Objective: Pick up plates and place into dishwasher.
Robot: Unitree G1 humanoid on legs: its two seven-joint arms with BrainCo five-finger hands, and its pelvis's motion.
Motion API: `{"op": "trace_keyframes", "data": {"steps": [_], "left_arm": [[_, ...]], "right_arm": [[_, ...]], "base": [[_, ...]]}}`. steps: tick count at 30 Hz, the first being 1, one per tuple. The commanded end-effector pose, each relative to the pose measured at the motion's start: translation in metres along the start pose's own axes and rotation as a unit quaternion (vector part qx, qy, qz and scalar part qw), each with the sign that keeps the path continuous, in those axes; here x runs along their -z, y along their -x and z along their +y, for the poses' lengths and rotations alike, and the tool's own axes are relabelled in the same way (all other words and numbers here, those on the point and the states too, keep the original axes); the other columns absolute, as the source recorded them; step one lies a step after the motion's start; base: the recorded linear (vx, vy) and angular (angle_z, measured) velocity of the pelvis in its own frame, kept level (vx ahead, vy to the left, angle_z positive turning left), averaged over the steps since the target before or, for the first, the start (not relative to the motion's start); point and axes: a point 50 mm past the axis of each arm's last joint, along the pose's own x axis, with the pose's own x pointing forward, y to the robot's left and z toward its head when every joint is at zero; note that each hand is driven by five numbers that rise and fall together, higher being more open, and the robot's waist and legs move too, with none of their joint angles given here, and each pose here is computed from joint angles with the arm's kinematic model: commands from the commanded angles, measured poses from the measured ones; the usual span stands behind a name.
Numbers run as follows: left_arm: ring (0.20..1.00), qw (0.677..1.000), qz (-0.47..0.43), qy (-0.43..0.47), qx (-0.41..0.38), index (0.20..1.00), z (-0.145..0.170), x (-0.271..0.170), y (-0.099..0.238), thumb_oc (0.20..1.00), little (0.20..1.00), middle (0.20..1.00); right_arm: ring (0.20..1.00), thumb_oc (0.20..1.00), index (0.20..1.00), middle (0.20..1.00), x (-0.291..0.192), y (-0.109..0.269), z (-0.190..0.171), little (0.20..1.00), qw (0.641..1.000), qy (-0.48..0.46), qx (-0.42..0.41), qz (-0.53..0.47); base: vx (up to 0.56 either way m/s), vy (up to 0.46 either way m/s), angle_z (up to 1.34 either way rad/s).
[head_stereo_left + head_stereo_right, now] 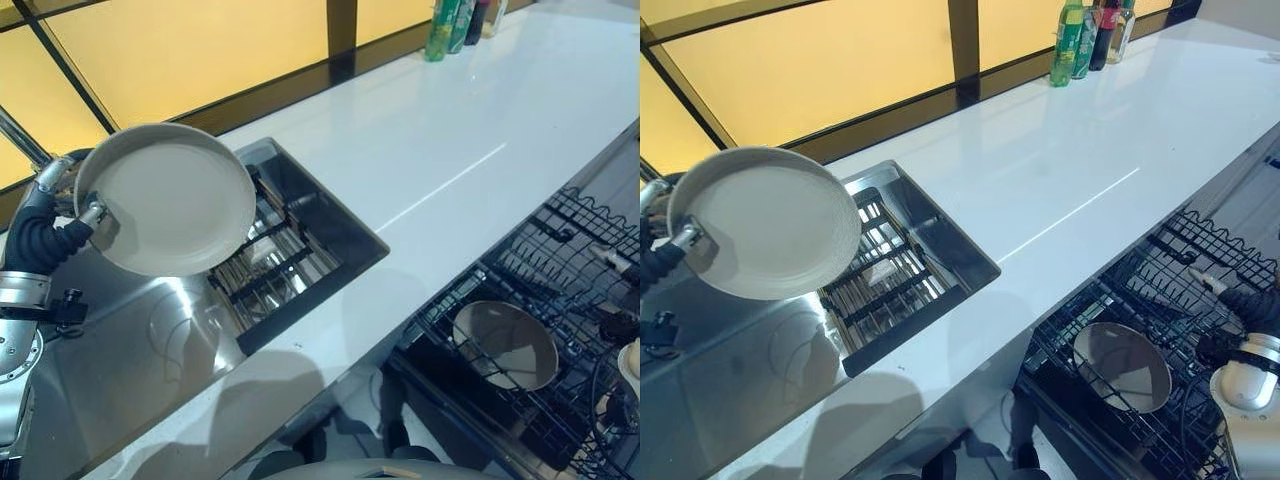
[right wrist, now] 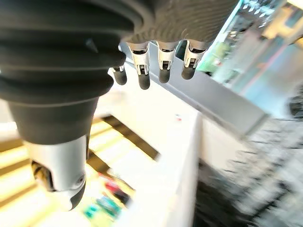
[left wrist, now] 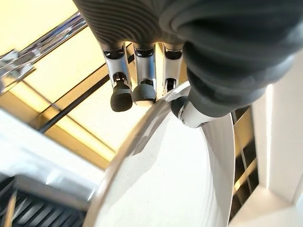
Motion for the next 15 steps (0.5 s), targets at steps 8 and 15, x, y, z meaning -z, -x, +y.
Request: {"op": "trace_keyframes", "data": {"steps": [8,15], "left_arm": [[0.200,0.996,-0.085,0.016,-0.025,0.200,-0.006,-0.026,-0.024,0.200,0.200,0.200],[0.200,0.987,-0.145,0.072,0.016,0.200,-0.048,-0.046,-0.046,0.200,0.200,0.200]], "right_arm": [[1.000,1.000,1.000,1.000,-0.108,0.000,0.028,1.000,0.929,-0.219,-0.159,-0.253],[1.000,1.000,1.000,1.000,-0.152,0.025,0.089,1.000,0.831,-0.330,-0.352,-0.278]], "base": [[0.00,0.000,0.00],[0.00,-0.004,0.06]]}}
